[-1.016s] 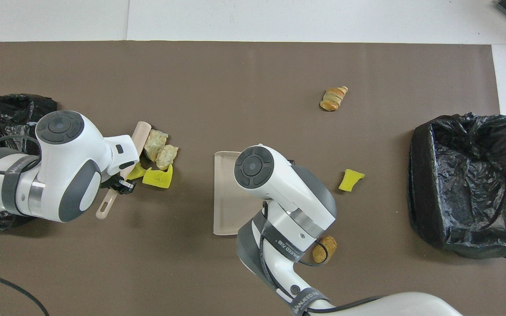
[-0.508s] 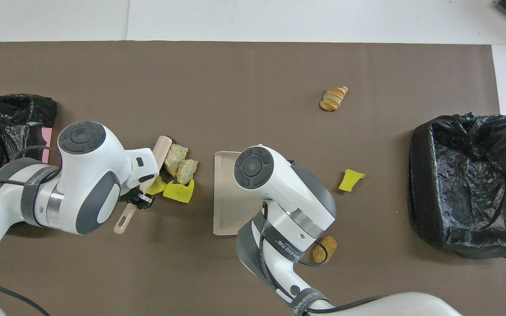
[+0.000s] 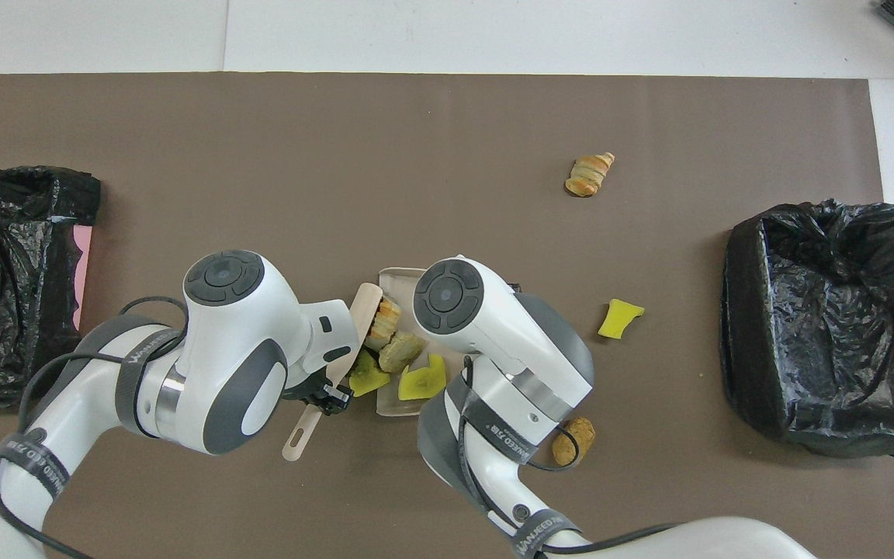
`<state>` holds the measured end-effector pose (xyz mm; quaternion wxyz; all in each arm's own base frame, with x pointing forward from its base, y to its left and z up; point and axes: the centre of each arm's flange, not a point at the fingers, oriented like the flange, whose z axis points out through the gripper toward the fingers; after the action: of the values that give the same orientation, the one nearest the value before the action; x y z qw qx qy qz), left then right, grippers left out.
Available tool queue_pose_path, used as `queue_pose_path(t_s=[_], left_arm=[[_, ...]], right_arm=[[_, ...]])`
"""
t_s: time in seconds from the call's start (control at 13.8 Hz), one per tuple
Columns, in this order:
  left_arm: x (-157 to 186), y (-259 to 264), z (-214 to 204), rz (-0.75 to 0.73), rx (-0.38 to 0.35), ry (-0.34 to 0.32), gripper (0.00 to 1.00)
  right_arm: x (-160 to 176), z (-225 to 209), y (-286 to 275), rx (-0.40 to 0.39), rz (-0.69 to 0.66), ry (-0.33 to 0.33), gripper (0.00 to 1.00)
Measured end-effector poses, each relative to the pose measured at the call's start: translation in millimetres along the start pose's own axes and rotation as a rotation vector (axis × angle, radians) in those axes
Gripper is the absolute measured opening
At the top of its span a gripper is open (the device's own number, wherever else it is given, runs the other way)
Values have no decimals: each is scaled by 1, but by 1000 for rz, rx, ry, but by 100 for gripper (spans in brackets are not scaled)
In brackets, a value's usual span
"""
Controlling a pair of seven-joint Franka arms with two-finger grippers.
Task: Sweep and dump trash in bin
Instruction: 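Sweep the trash pile into the dustpan with the left gripper's brush, then sweep remaining pieces into the dustpan with the brush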
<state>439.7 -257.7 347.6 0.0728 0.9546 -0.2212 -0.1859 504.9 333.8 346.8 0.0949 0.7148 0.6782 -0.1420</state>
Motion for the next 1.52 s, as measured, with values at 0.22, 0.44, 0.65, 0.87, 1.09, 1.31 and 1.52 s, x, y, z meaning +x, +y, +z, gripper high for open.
queue_pose_path(t_s=[0.22, 0.44, 0.65, 0.87, 1.09, 1.31, 1.52], left_arm=[[-6, 2, -20, -28, -75, 39, 26], [-43, -22, -77, -79, -125, 82, 26], [-61, -43, -103, -144, -140, 125, 26], [-66, -54, -87, -251, -114, 68, 26], [-69, -43, -36, -382, -88, -16, 26], [-71, -12, 10, -383, -43, -38, 26], [-67, 9, 23, -359, -37, -1, 26]], right_arm=[[0, 1, 0, 1, 0, -1, 32], [0, 1, 0, 1, 0, -1, 32], [0, 1, 0, 2, 1, -1, 32], [0, 1, 0, 2, 1, -1, 32], [0, 1, 0, 2, 1, -1, 32], [0, 1, 0, -3, 1, 5, 32], [1, 3, 0, -7, -1, 9, 32]])
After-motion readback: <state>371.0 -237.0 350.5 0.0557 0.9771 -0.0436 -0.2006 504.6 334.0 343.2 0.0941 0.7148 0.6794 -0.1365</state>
